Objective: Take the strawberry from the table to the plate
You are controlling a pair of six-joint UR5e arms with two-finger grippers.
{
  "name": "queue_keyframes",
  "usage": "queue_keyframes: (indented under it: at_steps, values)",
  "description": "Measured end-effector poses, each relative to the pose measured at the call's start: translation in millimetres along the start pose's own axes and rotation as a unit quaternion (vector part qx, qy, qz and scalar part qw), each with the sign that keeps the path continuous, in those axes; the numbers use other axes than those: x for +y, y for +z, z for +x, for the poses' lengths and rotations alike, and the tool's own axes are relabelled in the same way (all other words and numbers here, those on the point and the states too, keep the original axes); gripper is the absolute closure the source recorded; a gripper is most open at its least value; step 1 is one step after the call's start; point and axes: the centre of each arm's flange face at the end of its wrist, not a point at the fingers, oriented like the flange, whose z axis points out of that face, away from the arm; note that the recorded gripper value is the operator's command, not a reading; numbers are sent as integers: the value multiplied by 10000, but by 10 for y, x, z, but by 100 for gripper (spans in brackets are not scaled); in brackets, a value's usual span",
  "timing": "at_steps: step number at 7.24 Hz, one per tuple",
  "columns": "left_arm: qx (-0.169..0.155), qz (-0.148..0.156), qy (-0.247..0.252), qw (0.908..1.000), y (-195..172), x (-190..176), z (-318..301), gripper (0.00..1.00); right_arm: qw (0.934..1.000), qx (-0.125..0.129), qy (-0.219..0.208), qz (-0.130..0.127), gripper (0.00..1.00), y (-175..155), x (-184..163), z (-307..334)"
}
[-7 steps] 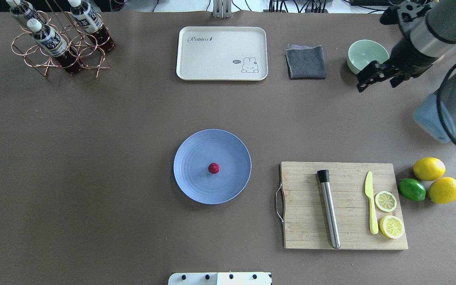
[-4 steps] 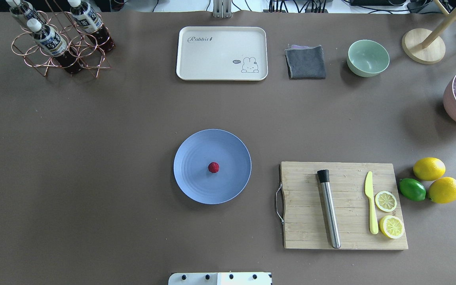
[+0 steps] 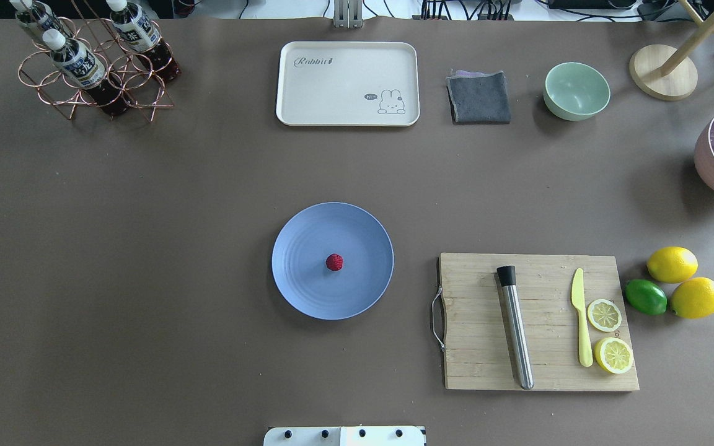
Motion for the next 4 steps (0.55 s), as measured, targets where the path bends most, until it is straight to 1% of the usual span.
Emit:
queue_keyframes:
  at_steps: [4]
  values:
    - [18, -86, -161, 9998, 82, 181, -130, 3, 10000, 78, 24, 0, 0, -21, 38, 66]
